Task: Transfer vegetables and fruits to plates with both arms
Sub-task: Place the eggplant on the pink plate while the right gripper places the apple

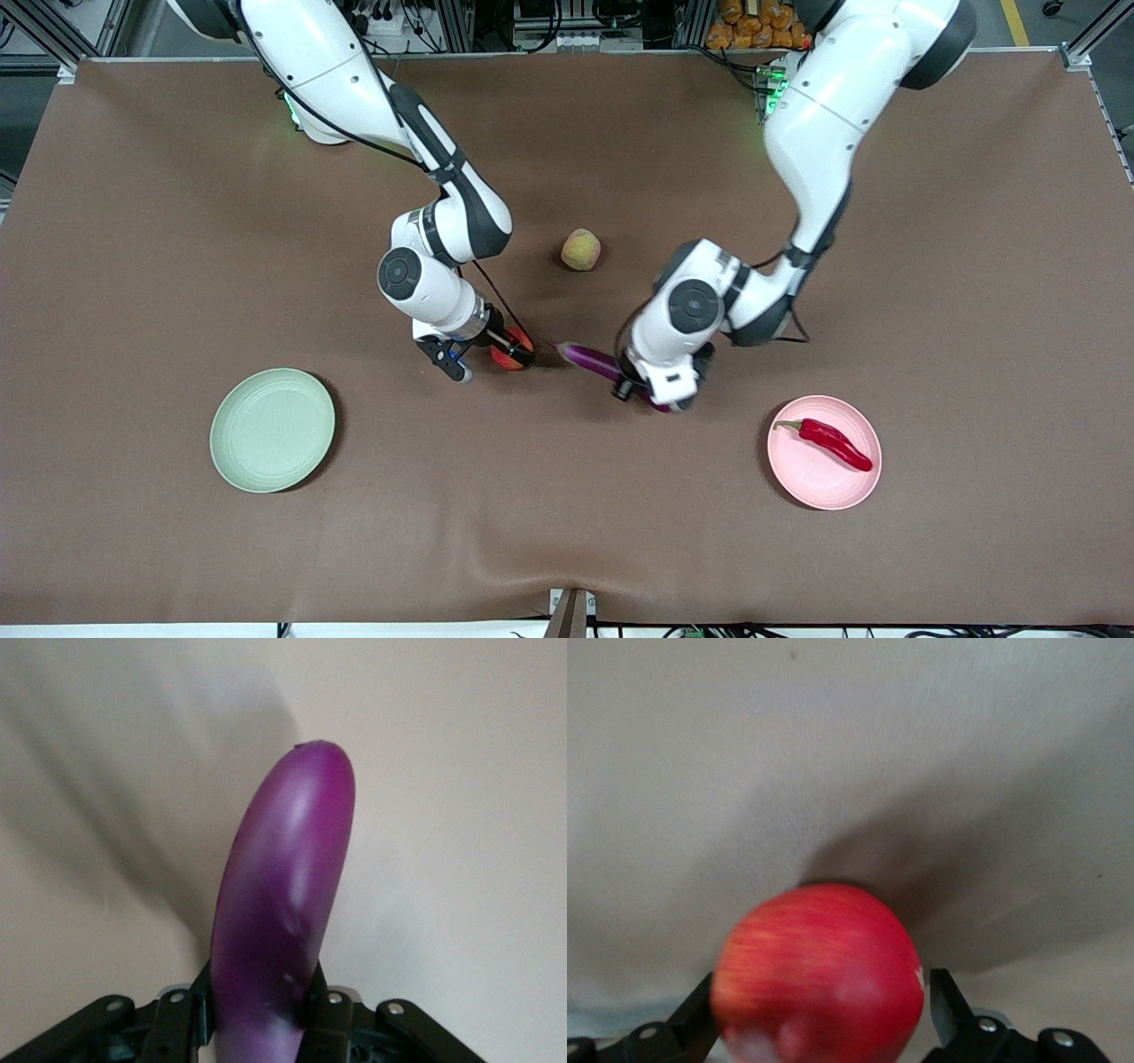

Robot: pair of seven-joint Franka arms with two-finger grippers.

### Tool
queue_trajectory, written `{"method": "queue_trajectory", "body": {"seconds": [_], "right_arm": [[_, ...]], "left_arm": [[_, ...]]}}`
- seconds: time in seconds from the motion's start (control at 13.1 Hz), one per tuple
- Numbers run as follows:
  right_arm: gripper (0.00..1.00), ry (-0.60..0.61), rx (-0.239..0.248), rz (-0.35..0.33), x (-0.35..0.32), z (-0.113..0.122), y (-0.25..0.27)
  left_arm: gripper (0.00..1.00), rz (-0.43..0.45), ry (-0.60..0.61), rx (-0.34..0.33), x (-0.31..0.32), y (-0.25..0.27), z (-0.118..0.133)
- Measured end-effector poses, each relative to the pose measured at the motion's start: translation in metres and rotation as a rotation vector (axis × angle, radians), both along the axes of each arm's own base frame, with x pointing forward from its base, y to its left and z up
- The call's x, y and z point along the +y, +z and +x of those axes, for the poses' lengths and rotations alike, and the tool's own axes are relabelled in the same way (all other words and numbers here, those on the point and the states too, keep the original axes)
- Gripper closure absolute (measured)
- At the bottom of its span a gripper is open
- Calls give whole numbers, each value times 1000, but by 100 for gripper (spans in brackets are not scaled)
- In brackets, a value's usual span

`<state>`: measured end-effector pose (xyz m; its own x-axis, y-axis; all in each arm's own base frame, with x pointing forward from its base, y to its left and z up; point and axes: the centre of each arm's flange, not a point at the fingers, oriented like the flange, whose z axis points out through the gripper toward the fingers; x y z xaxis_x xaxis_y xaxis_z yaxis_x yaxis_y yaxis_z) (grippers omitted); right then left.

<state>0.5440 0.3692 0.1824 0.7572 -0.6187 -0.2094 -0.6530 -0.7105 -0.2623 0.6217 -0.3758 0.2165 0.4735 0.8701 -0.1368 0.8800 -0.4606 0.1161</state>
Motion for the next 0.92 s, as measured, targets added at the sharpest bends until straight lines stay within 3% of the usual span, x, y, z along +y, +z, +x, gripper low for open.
{"method": "queue_trajectory", "body": {"seconds": [0.08, 0.15, 0.46, 0.69, 0.92], "right_arm": [[10, -1, -11, 1, 3, -2, -1], [12, -6, -17, 1, 2, -1, 0], [12, -24, -39, 11, -43, 32, 32], [12, 151, -30, 18, -158, 72, 95], [12, 354, -99, -74, -302, 99, 123]], "left_arm": [[61, 14, -16, -13, 31, 13, 18], [62, 26, -35, -24, 64, 26, 35], [63, 51, -101, -91, 194, 62, 85], [63, 69, -160, -123, 270, 66, 103], [63, 83, -221, -127, 330, 56, 109]]}}
